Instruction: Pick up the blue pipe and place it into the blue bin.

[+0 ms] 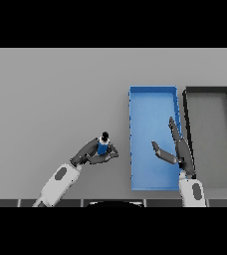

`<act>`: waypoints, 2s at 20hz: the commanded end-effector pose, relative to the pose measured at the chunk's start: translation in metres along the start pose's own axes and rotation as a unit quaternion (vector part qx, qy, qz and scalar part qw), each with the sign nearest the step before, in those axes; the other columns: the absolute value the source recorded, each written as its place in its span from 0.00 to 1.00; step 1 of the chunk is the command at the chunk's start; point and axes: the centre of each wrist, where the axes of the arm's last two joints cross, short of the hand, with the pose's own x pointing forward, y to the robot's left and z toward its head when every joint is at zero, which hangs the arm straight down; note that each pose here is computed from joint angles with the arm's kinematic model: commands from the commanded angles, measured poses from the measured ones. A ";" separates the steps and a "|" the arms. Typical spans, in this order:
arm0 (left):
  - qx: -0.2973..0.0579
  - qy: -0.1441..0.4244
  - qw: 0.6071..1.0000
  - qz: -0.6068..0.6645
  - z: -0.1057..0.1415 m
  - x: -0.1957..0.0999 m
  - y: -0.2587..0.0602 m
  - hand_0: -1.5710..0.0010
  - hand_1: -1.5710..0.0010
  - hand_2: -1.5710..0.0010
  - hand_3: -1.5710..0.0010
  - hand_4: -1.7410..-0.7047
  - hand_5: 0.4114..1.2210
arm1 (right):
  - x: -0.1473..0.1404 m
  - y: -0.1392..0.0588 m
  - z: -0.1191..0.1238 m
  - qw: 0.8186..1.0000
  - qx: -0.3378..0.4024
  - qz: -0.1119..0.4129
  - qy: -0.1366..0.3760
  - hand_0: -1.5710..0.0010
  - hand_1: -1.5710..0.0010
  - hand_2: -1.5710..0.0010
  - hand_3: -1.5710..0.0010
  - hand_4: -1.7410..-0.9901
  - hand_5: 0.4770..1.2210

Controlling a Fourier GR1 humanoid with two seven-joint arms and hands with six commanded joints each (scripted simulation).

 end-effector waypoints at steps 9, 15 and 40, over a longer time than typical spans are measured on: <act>-0.017 -0.094 0.995 -0.018 -0.010 0.043 -0.011 0.03 0.03 0.02 0.09 0.03 0.98 | 0.000 -0.003 0.001 1.000 0.003 0.009 -0.004 1.00 1.00 1.00 1.00 0.67 0.20; -0.052 -0.104 0.993 -0.026 -0.019 0.080 -0.018 0.01 0.01 0.01 0.08 0.02 0.99 | -0.003 0.001 0.006 1.000 0.008 0.009 -0.011 1.00 1.00 1.00 1.00 0.70 0.22; -0.065 -0.084 0.994 -0.037 -0.019 0.083 -0.015 0.00 0.00 0.00 0.08 0.01 1.00 | 0.114 -0.020 -0.019 0.958 0.262 -0.023 -0.113 1.00 1.00 1.00 1.00 0.59 0.06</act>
